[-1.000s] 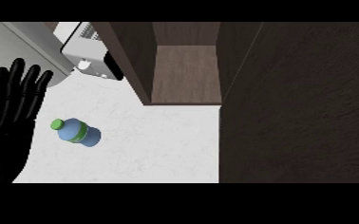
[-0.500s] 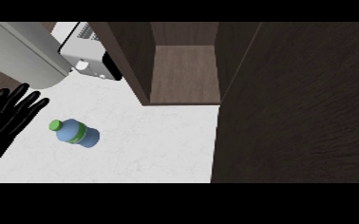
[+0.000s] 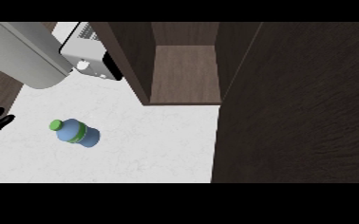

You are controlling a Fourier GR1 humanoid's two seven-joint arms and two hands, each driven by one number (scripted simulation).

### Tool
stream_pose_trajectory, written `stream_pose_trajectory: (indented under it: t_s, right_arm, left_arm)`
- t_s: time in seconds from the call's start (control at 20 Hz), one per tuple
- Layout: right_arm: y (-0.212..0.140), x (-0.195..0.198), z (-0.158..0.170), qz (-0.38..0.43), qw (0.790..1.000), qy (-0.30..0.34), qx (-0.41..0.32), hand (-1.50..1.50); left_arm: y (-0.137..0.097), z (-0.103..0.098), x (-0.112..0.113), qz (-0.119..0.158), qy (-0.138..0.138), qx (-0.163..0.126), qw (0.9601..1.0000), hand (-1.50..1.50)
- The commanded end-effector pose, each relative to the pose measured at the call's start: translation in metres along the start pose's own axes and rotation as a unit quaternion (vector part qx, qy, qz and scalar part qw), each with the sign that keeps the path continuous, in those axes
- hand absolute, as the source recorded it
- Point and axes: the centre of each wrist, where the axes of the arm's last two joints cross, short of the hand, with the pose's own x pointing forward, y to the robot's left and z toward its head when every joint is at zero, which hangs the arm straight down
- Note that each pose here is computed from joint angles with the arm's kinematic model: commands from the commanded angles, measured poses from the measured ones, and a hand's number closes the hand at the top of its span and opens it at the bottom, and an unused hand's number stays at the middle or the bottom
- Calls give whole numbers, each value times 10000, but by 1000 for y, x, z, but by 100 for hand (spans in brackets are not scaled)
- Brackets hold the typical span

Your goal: Pick up the bottled water, place it into the cabinet and close the cabinet

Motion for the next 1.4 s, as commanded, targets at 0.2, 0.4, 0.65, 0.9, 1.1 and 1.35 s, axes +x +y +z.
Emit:
stream_pose_trajectory:
  t_s: [0.2,0.4,0.65,0.9,1.1,1.35]
  right_arm:
    - [3,22,23,-174,9998,-115,40,-150]
    - [12,39,33,-39,9999,-117,0,-150]
    - [-4,33,40,44,9999,-25,155,-150]
    - [6,28,53,102,9999,-66,85,-150]
    - [6,26,52,55,9999,-81,52,-150]
    - [9,34,58,44,9997,-144,174,-150]
  left_arm:
    - [7,14,-13,-104,165,221,9996,-150]
    - [22,13,-29,-115,218,527,9983,-150]
    - [23,13,-63,-207,343,777,9962,-150]
    - [38,0,-85,-236,544,805,9950,-150]
    - [25,-12,-113,-226,574,704,9956,-150]
    - [36,-8,-152,-122,775,931,9926,-150]
